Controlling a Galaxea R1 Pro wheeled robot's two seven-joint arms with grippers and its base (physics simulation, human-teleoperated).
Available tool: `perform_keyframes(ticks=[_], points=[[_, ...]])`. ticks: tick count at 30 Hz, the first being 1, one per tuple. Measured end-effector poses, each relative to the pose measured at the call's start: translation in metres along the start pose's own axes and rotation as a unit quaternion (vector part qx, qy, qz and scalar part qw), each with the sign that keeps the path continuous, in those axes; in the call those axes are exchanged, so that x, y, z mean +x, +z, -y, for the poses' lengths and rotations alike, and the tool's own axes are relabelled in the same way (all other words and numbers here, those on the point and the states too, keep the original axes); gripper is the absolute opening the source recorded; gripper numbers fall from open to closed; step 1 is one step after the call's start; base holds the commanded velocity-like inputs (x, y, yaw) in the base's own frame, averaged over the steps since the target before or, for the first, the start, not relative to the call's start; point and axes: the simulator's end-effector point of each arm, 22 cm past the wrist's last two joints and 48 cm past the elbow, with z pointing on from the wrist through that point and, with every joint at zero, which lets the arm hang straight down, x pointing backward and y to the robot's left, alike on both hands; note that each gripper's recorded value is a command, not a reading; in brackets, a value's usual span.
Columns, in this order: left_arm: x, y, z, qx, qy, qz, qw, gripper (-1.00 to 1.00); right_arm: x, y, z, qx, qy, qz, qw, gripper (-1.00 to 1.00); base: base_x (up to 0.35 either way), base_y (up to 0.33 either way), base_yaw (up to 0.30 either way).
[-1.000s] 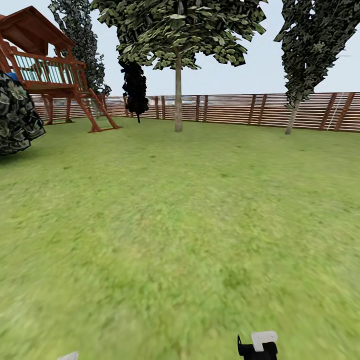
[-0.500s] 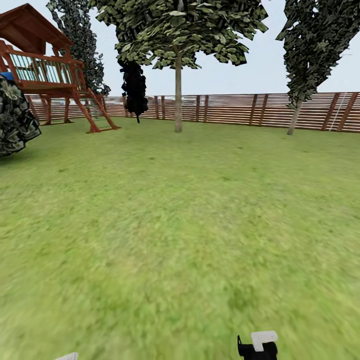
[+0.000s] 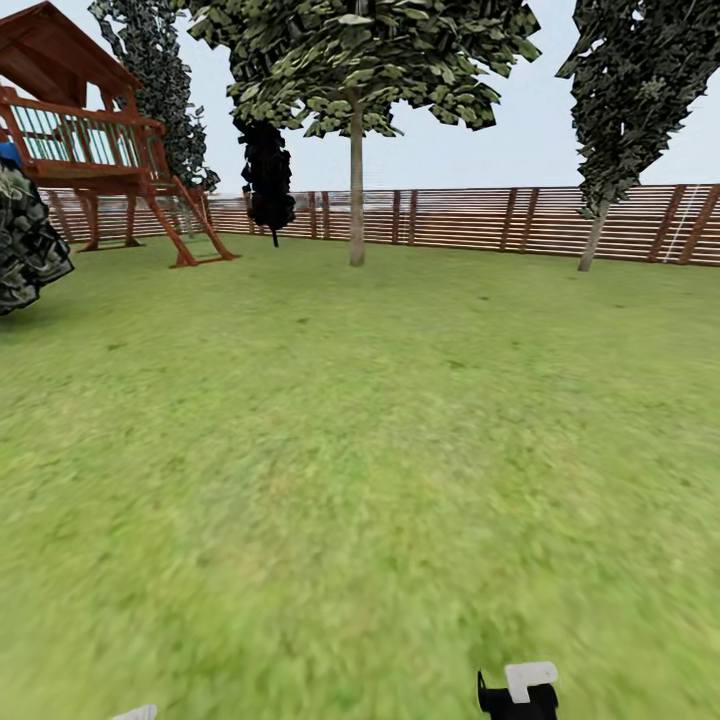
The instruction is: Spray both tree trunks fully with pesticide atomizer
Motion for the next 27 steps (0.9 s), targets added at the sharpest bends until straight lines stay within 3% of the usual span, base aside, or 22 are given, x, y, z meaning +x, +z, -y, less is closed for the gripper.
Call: perform_keyframes(ticks=[27], points=[[0.0000, 0.0000, 0.0000, 0.000, 0.000, 0.000, 1.0000, -1.00, -0.0004, -0.0003, -0.0025, -0.001, 0.002, 0.000, 1.0000, 1.00, 0.339, 0.000, 0.000]])
